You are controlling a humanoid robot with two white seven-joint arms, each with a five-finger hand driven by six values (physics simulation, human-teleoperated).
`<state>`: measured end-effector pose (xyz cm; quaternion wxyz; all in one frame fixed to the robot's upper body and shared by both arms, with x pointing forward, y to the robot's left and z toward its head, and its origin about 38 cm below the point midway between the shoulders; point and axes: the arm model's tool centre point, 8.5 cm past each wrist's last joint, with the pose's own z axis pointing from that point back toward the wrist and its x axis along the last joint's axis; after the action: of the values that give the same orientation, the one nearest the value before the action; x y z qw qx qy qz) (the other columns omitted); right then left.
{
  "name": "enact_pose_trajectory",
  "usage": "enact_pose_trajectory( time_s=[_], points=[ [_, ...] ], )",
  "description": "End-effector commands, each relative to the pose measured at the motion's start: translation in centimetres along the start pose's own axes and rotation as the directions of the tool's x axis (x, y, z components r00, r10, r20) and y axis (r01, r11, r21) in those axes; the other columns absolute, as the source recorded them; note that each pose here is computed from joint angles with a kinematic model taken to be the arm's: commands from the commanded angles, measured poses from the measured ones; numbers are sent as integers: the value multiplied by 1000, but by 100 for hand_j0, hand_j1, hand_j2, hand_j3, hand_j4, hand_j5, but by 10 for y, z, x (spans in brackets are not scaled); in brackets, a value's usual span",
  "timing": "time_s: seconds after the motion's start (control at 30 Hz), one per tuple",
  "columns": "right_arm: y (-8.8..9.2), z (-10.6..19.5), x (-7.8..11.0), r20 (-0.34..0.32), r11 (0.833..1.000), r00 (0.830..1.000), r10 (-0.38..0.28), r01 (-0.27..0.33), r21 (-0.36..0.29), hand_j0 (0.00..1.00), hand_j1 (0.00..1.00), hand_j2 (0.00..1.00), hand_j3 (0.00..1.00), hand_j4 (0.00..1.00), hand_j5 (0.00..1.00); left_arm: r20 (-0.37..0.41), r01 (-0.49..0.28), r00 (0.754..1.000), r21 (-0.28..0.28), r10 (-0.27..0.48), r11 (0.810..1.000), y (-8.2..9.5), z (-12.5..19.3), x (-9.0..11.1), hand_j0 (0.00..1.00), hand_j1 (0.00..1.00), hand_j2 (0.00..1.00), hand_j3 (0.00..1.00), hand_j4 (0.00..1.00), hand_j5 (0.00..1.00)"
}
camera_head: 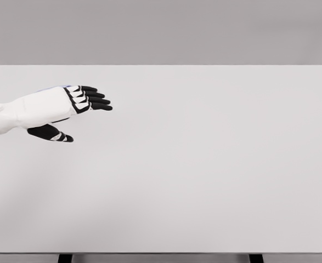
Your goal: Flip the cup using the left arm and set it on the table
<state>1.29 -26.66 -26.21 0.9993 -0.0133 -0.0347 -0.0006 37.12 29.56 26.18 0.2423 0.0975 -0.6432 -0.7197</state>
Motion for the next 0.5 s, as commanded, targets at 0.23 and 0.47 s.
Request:
enact_pose_trajectory(
  time_s=[0.23, 0.47],
  points=[
    [0, 0, 1, 3, 1000, 1000, 2, -2, 5, 100, 100, 100, 100, 100, 100, -112, 42, 993, 13, -41, 999, 11, 15, -30, 100, 100, 100, 100, 100, 100],
    [0, 0, 1, 3, 1000, 1000, 3, -3, 5, 100, 100, 100, 100, 100, 100, -204, 90, 975, 6, -87, 996, 39, 14, -28, 100, 100, 100, 100, 100, 100]
  ],
)
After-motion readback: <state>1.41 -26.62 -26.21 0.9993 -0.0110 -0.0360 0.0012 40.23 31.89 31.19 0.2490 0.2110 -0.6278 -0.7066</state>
